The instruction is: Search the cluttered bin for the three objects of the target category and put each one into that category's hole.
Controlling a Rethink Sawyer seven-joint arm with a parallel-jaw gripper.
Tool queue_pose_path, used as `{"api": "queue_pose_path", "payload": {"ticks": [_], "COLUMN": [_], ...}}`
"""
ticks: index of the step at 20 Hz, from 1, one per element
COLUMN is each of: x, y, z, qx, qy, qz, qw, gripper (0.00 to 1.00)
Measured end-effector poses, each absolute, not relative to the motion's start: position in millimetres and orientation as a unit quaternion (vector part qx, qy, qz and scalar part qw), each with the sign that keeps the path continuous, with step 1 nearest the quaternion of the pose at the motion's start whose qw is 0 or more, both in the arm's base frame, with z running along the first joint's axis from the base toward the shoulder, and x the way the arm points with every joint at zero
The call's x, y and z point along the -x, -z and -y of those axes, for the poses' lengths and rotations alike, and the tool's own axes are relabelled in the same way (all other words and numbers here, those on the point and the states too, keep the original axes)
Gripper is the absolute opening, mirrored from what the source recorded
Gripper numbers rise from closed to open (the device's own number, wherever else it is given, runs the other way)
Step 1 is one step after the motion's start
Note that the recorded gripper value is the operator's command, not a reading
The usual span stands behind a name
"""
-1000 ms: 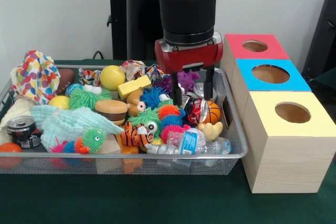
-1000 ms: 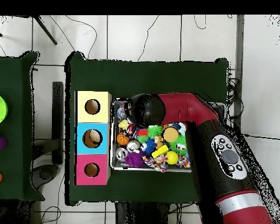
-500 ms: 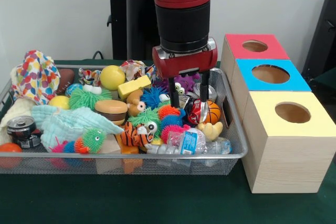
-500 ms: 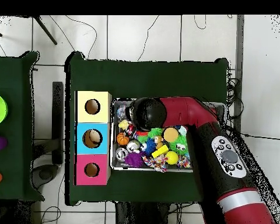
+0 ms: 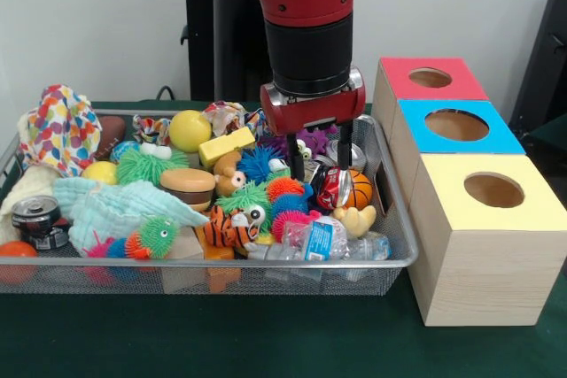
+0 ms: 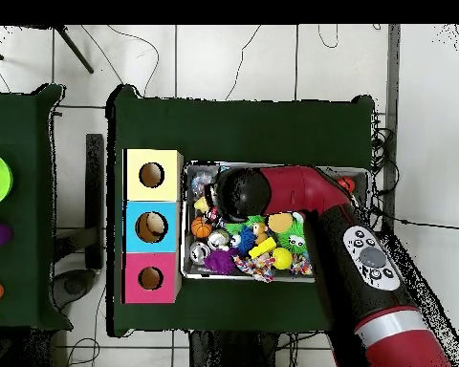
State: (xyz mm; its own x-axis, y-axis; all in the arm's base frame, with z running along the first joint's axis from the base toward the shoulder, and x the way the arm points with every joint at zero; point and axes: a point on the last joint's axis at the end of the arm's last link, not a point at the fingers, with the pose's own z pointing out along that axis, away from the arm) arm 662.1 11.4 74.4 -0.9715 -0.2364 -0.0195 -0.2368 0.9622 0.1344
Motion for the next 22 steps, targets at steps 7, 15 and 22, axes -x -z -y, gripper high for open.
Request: {"api": "queue_pose_path", "payload": {"ticks": [7,15,22], "x": [-651.5,-637.3,-626.3], "y": [-66.4,-53.2,-43.2], "z": [-12.9,-10.6,-15.3], "qx": [0.119,0.113,0.113], "qy": [-0.074,-0.086,-0.097], "qz": [-0.99,-0.99,-0.989], "qw": [-0.001,-0.007,-0.012], "gripper": [1.0,1.0,1.0]}}
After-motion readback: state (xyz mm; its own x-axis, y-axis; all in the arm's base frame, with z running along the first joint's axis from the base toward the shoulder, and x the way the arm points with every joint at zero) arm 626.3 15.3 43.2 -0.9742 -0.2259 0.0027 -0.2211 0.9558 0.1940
